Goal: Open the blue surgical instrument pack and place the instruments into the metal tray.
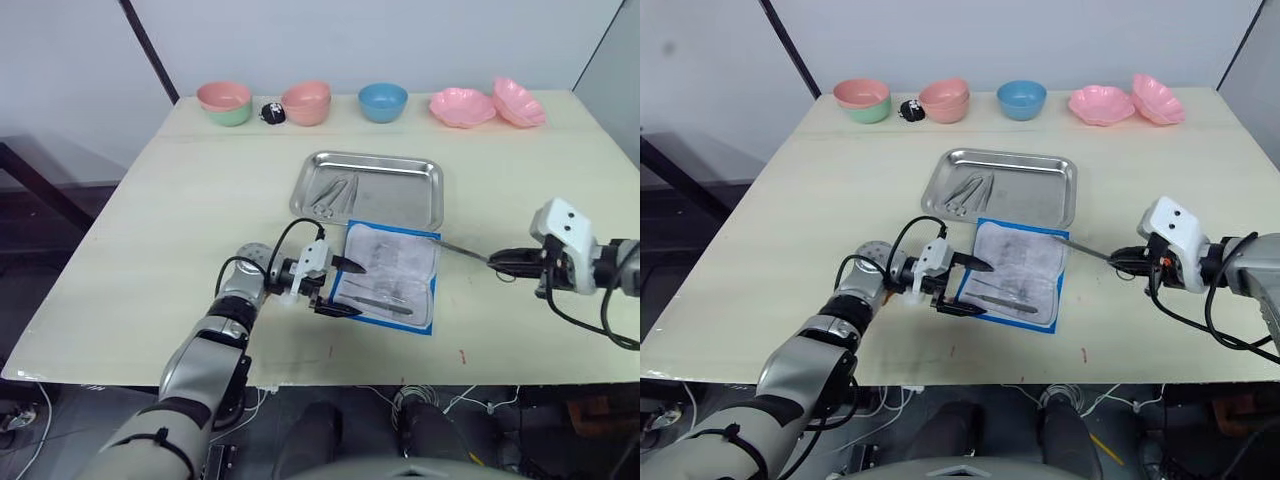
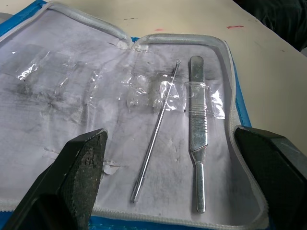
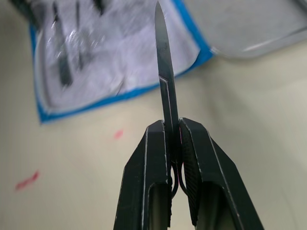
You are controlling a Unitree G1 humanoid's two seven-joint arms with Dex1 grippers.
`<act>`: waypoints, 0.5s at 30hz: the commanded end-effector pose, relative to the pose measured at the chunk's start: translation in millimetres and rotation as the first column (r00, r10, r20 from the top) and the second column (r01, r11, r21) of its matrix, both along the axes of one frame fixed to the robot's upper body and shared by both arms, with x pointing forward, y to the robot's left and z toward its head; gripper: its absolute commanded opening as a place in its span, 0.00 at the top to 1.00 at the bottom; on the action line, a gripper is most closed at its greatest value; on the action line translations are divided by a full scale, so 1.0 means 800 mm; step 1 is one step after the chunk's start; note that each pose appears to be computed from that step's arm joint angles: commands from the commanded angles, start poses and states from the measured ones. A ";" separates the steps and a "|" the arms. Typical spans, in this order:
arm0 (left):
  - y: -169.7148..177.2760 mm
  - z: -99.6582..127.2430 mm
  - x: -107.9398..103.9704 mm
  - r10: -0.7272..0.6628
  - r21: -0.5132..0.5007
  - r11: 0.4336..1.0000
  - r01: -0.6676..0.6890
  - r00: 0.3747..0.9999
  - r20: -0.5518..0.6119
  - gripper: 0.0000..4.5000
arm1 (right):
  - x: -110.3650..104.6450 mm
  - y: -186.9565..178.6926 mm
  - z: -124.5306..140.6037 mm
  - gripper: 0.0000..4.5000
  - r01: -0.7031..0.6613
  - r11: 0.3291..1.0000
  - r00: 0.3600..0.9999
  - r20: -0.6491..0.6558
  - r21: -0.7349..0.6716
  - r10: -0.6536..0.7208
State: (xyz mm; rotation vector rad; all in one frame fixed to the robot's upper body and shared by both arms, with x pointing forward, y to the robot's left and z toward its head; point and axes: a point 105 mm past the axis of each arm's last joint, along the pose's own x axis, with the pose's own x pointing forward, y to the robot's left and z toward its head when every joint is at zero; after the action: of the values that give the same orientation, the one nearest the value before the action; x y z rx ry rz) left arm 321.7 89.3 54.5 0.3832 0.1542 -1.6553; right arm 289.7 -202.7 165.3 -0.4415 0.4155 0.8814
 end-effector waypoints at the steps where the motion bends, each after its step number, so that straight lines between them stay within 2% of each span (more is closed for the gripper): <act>1: 0.010 -0.055 -0.032 -0.005 0.098 0.995 0.022 0.985 -0.173 0.00 | 0.033 0.021 0.018 0.98 0.108 0.987 0.992 0.047 0.121 -0.115; 6: 0.009 -0.055 -0.031 -0.004 0.098 0.995 0.021 0.985 -0.172 0.00 | 0.073 0.063 0.021 0.98 0.207 0.954 0.975 0.034 0.218 -0.219; 10: 0.010 -0.054 -0.031 -0.003 0.096 0.995 0.019 0.985 -0.171 0.00 | 0.114 0.092 0.018 0.98 0.327 0.910 0.938 0.033 0.255 -0.346; 15: 0.012 -0.055 -0.032 0.000 0.097 0.995 0.017 0.985 -0.171 0.00 | 0.140 0.128 0.015 0.98 0.362 0.891 0.923 0.031 0.274 -0.385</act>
State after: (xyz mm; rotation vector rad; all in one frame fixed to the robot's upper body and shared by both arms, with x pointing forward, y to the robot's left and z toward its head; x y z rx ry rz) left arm 321.6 88.8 54.4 0.3833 0.1517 -1.6549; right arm 394.3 -106.0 161.8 -0.1173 0.3509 0.5516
